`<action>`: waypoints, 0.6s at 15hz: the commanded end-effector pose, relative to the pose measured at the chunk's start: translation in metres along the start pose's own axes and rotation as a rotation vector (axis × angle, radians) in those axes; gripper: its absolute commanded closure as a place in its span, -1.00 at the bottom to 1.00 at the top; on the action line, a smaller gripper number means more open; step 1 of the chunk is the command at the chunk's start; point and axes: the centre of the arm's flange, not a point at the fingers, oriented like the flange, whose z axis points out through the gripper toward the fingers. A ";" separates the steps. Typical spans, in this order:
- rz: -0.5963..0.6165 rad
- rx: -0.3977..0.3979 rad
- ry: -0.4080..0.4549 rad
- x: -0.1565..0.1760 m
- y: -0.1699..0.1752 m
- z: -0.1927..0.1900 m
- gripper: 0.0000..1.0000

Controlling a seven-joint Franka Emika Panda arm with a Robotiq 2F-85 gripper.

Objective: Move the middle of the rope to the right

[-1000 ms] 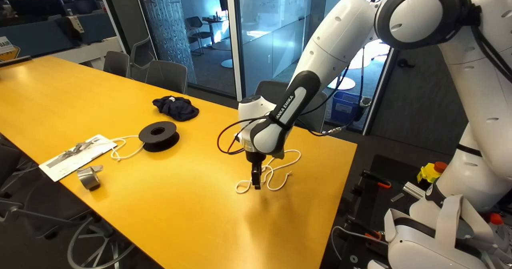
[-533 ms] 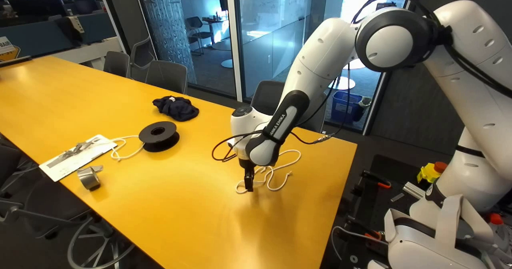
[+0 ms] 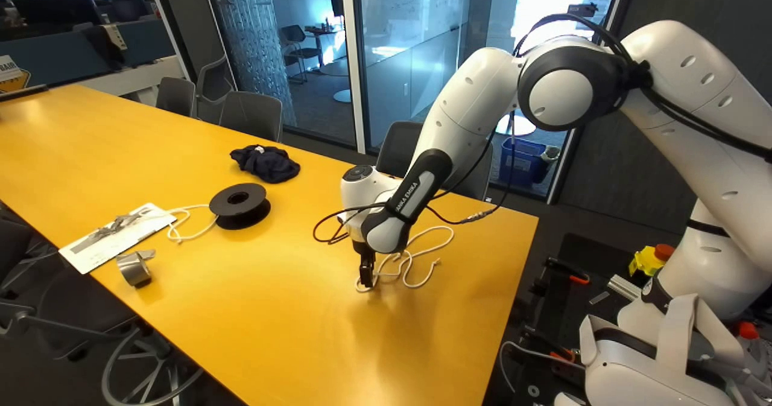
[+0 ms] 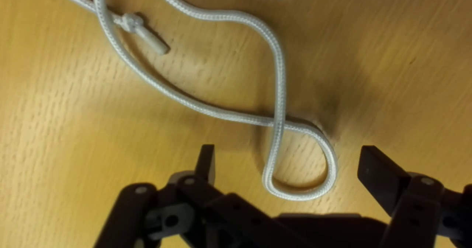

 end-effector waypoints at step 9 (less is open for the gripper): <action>0.019 -0.015 0.006 0.018 0.011 0.014 -1.00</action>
